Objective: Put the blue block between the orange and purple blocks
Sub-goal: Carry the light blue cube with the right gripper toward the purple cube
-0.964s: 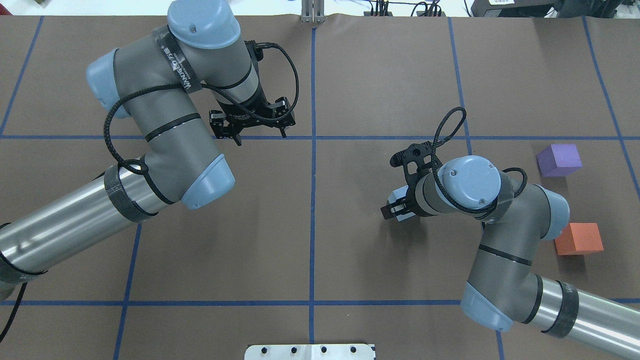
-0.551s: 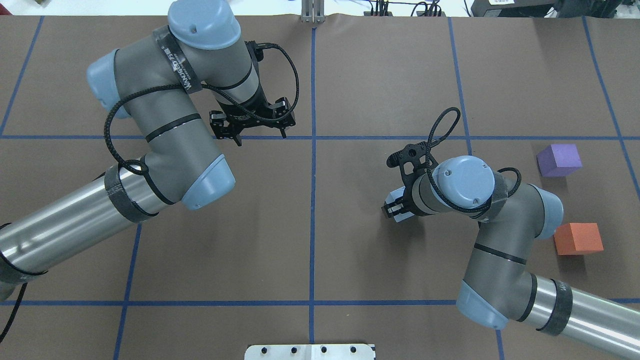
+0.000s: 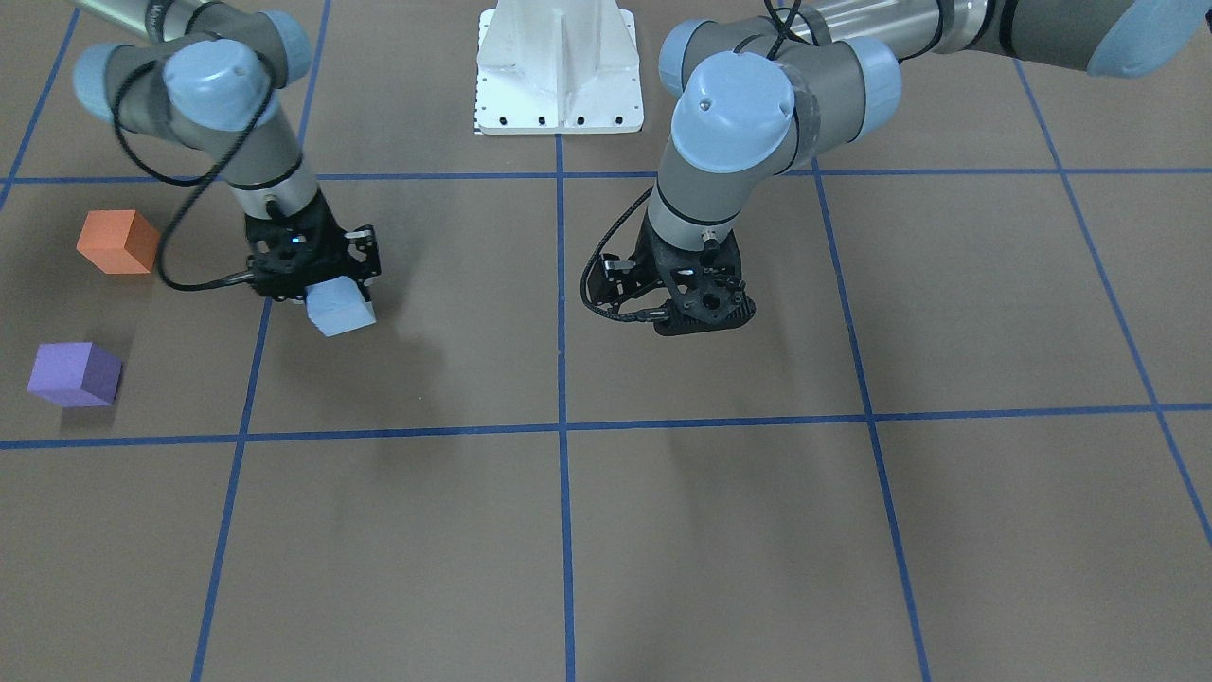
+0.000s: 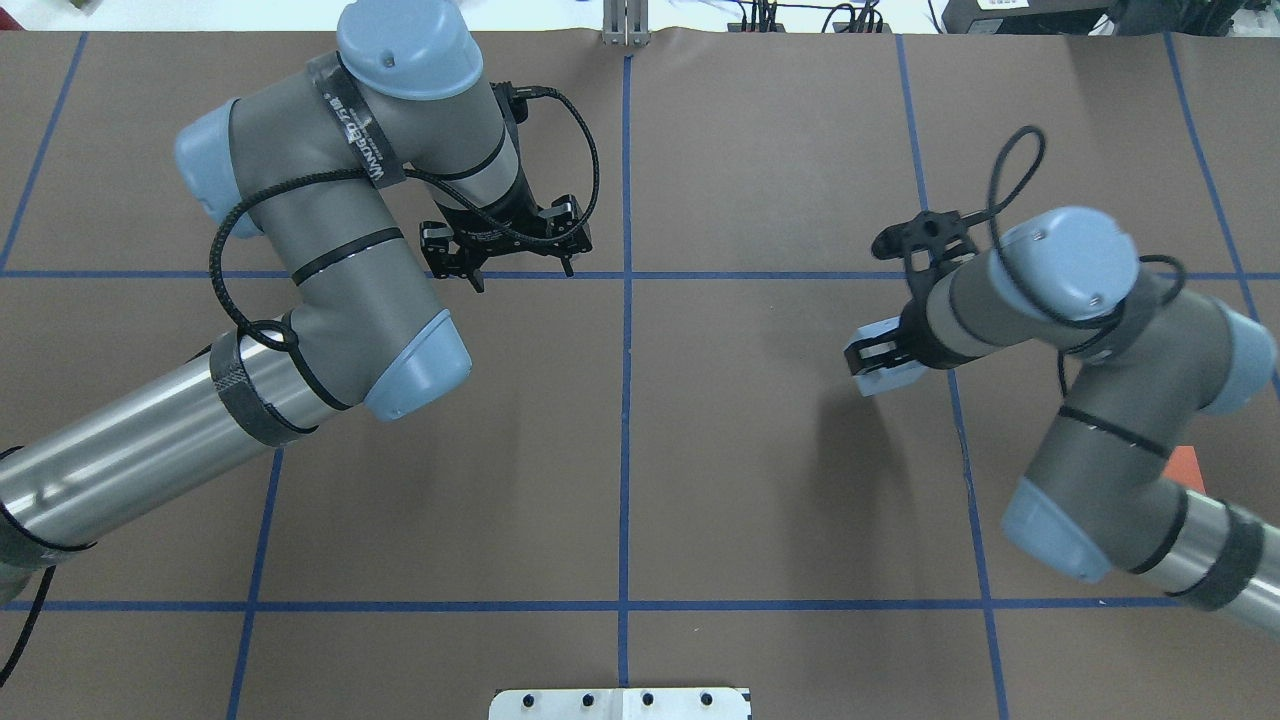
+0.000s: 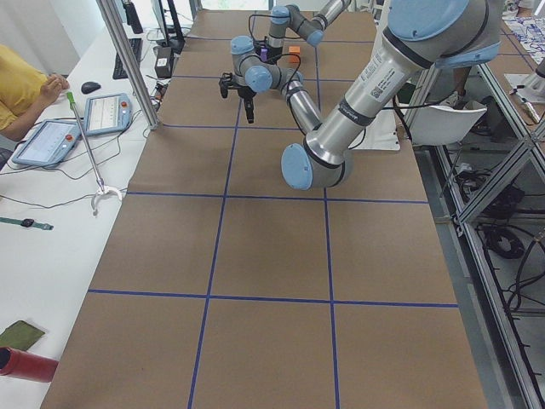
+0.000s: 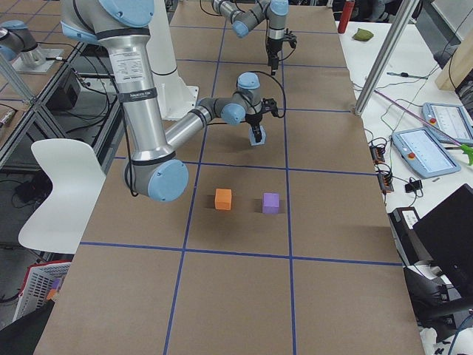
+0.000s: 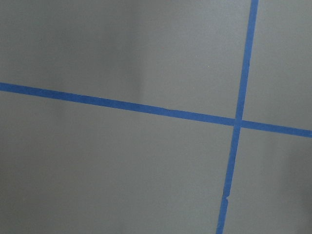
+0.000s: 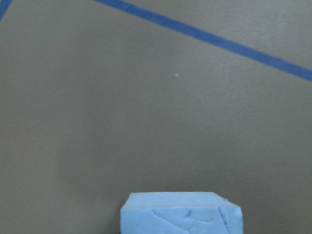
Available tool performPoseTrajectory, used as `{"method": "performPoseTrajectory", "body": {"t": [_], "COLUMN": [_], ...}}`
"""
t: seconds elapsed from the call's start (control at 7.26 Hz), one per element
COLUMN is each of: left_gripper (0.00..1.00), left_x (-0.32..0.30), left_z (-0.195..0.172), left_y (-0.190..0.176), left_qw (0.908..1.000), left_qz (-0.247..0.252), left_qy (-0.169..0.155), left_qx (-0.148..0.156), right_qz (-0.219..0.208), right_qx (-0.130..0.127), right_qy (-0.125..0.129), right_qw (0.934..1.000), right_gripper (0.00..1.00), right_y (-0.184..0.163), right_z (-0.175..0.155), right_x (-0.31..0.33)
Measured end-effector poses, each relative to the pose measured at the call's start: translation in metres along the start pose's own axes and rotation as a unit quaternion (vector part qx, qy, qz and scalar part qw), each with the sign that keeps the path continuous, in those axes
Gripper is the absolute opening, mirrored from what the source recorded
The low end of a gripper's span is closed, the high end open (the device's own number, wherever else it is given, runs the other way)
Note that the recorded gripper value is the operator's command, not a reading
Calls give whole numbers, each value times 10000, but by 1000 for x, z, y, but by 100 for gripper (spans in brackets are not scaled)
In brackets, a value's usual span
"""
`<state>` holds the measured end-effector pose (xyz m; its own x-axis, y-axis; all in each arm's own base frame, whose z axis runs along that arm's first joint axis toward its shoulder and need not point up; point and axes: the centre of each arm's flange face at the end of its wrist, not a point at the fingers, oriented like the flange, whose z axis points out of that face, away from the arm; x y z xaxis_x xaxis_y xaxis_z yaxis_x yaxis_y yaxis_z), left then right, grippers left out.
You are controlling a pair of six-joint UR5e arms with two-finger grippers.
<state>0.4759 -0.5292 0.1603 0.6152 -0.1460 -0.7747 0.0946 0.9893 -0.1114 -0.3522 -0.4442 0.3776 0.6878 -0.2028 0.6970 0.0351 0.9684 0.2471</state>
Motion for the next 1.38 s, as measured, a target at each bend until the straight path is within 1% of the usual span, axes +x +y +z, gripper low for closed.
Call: {"method": "performPoseTrajectory", "body": {"t": [0.14,0.28,0.41,0.55,0.83,1.1,1.38], "left_gripper": [100,100,100,100,100,100,100], "left_x": [2,3,5,7,10,12,12], "left_z": [-1,-2,-4,-7,-13,-14,-15], "left_y": [1,1,2,3,6,8,8], "left_qw": [10000,10000,10000,9999,9998,9996,9996], "left_qz": [-1,-6,-34,-77,-167,-237,-256], "left_qy": [8,15,28,50,91,109,115], "left_qx": [12,25,38,50,69,73,74], "right_qz": [568,1020,1291,1423,1588,1638,1574], "right_qx": [-124,-189,-198,-158,-67,-47,-67], "right_qy": [63,198,331,396,339,298,271], "right_qw": [9983,9944,9909,9889,9867,9860,9871], "right_gripper": [0,0,0,0,0,0,0], "right_y": [3,21,43,63,85,88,89], "right_z": [-26,-37,-35,-23,4,15,20], "right_x": [77,140,190,227,268,278,274]}}
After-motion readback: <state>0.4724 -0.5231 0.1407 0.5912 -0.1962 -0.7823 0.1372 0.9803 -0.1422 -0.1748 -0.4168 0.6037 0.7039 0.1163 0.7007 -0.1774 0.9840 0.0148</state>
